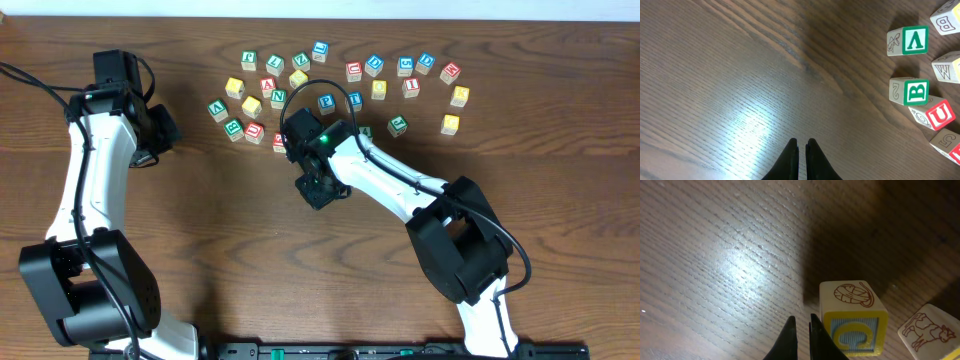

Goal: Spell out CORL

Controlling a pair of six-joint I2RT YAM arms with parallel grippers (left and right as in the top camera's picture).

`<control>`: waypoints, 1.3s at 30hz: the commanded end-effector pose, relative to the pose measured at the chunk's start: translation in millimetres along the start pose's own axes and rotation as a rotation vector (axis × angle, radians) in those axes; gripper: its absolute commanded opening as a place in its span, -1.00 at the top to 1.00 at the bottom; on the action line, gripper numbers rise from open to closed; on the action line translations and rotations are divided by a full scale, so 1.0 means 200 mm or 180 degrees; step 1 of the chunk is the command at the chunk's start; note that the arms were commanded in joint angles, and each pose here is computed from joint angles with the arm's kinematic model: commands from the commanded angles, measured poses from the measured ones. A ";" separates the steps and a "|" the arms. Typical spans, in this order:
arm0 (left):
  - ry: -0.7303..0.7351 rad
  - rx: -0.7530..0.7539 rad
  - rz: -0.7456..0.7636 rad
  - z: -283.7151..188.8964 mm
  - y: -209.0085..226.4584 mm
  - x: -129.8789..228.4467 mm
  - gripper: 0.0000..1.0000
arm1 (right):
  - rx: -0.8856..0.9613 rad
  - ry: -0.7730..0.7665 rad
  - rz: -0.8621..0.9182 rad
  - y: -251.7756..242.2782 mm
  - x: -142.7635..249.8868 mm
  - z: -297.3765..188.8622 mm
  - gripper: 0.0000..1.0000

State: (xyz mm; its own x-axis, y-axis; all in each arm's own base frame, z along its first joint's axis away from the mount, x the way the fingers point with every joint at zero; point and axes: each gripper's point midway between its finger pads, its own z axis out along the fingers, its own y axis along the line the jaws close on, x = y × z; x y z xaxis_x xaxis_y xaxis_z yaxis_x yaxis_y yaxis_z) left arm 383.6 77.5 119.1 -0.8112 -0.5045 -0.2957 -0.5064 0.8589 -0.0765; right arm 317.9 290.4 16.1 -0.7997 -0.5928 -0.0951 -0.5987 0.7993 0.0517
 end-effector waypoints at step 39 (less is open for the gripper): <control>0.0067 -0.0065 0.0031 -0.01 0.02 0.03 0.85 | 0.0388 -0.0230 -0.0019 -0.39 -0.12 -0.13 0.96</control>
State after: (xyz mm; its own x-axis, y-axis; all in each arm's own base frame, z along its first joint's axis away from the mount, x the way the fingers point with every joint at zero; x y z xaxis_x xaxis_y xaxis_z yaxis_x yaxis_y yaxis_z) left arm 377.0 76.3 116.9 -0.8192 -0.5060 -0.2698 -0.5084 0.8585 -0.0666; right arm 371.4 245.5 33.9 -0.7839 -0.6054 -0.1375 -0.6019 0.7954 -0.0707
